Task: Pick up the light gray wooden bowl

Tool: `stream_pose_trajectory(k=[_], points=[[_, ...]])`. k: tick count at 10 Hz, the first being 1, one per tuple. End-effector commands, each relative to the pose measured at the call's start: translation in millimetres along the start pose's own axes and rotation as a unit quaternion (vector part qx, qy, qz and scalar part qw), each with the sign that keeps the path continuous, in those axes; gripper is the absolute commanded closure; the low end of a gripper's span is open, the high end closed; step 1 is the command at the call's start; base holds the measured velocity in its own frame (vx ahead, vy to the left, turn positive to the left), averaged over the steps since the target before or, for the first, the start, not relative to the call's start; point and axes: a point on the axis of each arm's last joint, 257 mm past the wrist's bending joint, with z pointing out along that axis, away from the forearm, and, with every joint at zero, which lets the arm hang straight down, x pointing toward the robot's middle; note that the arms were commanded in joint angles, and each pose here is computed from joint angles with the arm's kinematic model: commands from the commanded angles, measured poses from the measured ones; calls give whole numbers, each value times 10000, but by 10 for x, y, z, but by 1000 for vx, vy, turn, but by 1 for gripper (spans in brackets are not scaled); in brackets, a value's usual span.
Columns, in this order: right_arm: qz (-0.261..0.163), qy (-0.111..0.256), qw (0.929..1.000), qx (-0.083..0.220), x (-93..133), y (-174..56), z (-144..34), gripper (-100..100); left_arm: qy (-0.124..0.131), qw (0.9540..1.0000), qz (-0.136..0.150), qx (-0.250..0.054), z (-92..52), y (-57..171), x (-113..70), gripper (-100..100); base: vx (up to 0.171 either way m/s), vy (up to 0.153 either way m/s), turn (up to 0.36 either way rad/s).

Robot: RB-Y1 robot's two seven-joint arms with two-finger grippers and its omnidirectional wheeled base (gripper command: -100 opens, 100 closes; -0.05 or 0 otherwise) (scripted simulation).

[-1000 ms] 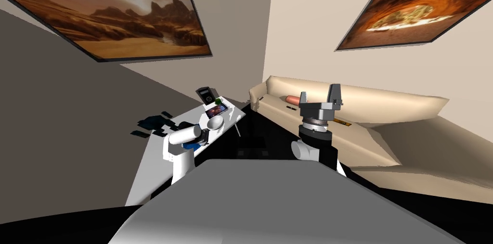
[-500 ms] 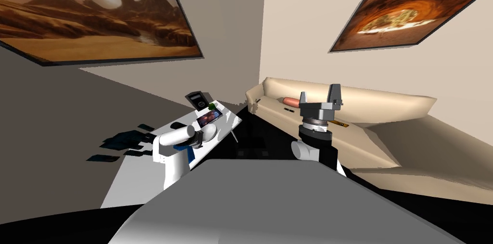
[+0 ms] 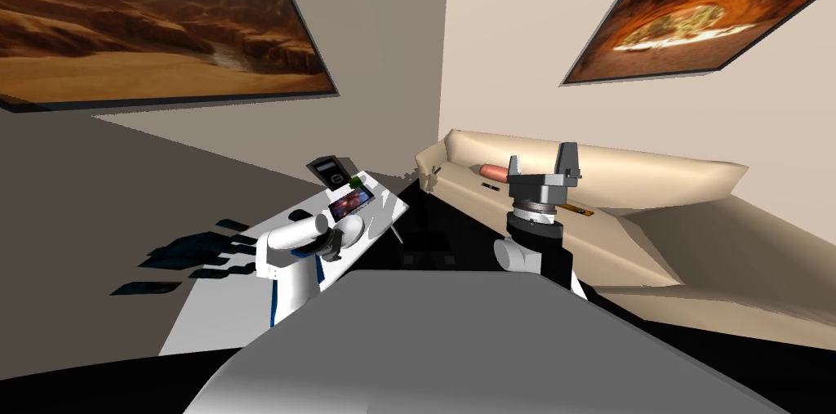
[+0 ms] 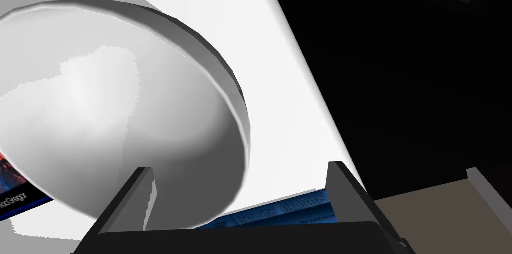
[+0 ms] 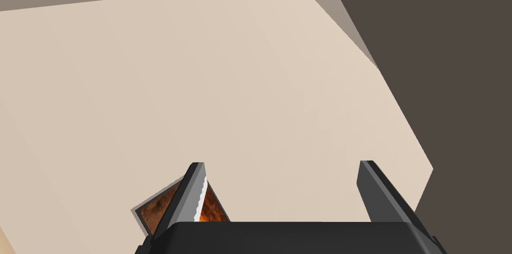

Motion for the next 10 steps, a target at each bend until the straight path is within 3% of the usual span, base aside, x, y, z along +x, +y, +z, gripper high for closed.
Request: stream_pose_trajectory(k=[1, 2, 3, 4, 10], points=[[0, 0, 10000, 0, 0, 0, 0, 0, 33, 9996, -16, -278, 36, 146, 4, -100, 36, 4, -10], [0, 0, 10000, 0, 0, 0, 0, 0, 20, 9999, -14, -167, 17, 95, -27, -100, 16, 2, 1], [0, 0, 10000, 0, 0, 0, 0, 0, 24, 9998, -13, -198, 18, 112, -30, 0, 0, 0, 0], [0, 0, 10000, 0, 0, 0, 0, 0, 19, 9999, -61, -127, 23, 77, -113, -100, 27, -20, 7], [0, 0, 10000, 0, 0, 0, 0, 0, -14, 10000, -44, -25, 40, 75, -359, -100, 32, -29, 6]])
